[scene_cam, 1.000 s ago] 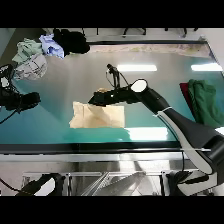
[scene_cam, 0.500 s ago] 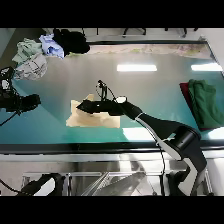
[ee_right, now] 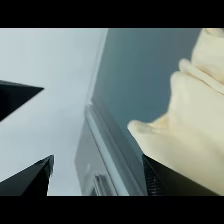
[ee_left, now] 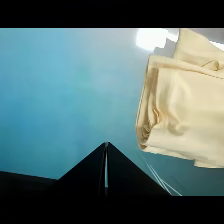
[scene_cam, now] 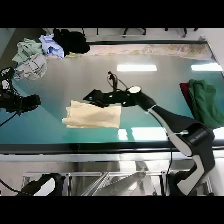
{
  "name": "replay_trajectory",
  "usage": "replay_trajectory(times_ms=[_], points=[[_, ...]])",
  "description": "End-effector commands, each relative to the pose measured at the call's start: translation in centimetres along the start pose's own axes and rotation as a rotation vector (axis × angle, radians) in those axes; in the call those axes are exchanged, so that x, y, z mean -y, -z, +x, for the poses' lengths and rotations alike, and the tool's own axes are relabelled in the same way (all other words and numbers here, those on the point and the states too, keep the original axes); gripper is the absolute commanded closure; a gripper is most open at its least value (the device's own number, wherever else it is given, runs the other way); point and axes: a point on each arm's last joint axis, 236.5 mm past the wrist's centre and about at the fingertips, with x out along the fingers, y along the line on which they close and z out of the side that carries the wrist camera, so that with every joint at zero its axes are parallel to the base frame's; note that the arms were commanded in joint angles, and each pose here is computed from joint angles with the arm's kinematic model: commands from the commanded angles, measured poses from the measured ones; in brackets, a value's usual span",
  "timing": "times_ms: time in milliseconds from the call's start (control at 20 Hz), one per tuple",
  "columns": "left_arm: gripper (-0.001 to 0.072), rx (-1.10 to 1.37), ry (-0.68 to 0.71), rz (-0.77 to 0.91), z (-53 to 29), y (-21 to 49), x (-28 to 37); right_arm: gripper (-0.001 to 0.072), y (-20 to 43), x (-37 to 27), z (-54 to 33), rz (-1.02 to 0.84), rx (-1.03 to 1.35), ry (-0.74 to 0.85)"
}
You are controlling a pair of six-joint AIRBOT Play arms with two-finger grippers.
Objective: Fold the shirts.
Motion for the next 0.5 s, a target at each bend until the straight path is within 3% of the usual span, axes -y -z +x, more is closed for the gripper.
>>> replay_trajectory(times_ms=[0, 200, 450], points=[[0.0697, -0.003, 0.05, -0.013, 0.0, 0.1, 1.1, 0.0092, 2.4, 5.7, -8.7, 0.016, -0.159, 0.355], [0.0697, -0.005, 0.14, -0.036, -0.2, 0.1, 3.3, 0.009, 5.3, 8.8, -16.8, 0.125, -0.082, 0.473], [0.0697, -0.039, 0.148, -0.036, -0.3, 0.9, 3.5, 0.009, 5.4, 16.0, -18.5, 0.26, 0.043, 0.561]])
